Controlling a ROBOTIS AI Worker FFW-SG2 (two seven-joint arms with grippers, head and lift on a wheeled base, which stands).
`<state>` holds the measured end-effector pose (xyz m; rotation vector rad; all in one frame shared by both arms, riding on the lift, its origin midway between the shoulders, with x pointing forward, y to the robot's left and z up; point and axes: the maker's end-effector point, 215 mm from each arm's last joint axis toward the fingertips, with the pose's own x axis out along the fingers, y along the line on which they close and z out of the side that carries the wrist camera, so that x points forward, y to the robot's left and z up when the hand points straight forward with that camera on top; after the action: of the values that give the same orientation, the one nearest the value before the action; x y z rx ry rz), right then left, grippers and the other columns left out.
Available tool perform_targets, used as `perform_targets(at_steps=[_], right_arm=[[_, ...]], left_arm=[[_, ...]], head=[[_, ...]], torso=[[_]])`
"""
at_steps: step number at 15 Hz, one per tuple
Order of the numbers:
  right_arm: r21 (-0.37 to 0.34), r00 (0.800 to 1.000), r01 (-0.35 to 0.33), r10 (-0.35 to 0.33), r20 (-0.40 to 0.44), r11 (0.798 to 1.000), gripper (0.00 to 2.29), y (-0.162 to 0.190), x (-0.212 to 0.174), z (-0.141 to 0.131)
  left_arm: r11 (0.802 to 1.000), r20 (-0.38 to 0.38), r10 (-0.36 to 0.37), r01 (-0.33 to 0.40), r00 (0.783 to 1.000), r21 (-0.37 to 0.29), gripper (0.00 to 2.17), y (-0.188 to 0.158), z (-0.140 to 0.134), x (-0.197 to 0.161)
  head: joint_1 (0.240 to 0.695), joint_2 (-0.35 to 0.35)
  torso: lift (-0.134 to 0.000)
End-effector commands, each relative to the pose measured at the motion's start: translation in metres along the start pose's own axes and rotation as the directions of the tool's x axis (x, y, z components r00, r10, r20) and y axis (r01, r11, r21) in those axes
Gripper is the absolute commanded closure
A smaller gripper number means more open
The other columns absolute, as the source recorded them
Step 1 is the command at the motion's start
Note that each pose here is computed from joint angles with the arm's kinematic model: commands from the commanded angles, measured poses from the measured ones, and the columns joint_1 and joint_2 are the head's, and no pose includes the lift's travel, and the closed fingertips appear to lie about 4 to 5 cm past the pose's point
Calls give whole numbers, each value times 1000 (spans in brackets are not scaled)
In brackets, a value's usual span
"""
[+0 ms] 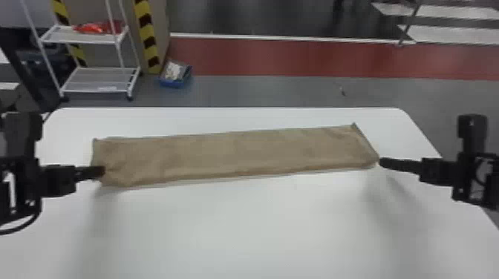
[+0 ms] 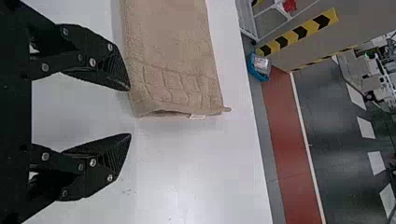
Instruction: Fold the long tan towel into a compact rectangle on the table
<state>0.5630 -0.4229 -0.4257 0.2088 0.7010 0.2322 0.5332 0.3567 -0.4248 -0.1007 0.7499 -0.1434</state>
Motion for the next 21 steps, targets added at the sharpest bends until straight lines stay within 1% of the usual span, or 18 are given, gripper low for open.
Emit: perform_targets(at_steps=[1, 2, 4, 5, 6, 8, 10, 12, 13, 16, 18, 21], right_arm=[[-7, 999, 3, -2, 44, 1000, 103, 1, 21, 6], [-13, 997, 12, -11, 71, 1000, 140, -1, 25, 11], [7, 998, 12, -13, 60, 1000, 215, -6, 31, 10], [-5, 999, -5, 5, 51, 1000, 346, 3, 36, 11], [-5, 999, -11, 11, 41, 1000, 599, 5, 37, 9], [14, 1000, -17, 17, 10, 1000, 1325, 4, 34, 2], [30, 999, -33, 34, -31, 999, 1642, 4, 24, -3], [35, 998, -50, 51, -35, 998, 1686, 9, 14, -4], [43, 997, -56, 58, -45, 997, 1771, 12, 8, -7], [57, 997, -54, 57, -59, 997, 1774, 8, -6, -8], [68, 995, -73, 77, -60, 995, 1774, 16, -14, -11], [97, 995, -94, 97, -28, 991, 1774, 20, -41, -19]], left_arm=[[1000, -1, 3, -3, 1000, 1, 1291, 1, 0, 0], [1000, 2, 5, -5, 1000, -2, 1291, 3, 0, -1], [1000, -2, 13, -13, 1000, -3, 1288, 6, -2, 0], [1000, -3, 13, -13, 1000, -5, 1288, 7, -3, 0], [1000, -2, 17, -17, 1000, -3, 1288, 8, -3, 1], [1000, -2, 16, -16, 1000, 2, 1288, 6, -1, 2], [1000, 2, 12, -12, 1000, 2, 1288, 5, 2, 3], [1000, 0, 10, -10, 1000, 4, 1288, 3, 3, 3], [1000, 0, 7, -7, 1000, 8, 1288, 0, 4, 4], [1000, 0, 3, -3, 1000, 13, 1288, -2, 5, 5], [1000, 0, -1, 1, 1000, 14, 1288, -4, 5, 4], [1000, 0, -6, 6, 1000, 19, 1288, -4, -1, -5]], head=[[695, -68], [695, -66], [695, -60], [695, -59], [695, -57], [695, -48], [695, -43], [695, -46], [695, -48], [695, -52], [695, -57], [695, -61]], torso=[[-128], [-128], [-128], [-128], [-128], [-128], [-128], [-128], [-128], [-128], [-128], [-128]])
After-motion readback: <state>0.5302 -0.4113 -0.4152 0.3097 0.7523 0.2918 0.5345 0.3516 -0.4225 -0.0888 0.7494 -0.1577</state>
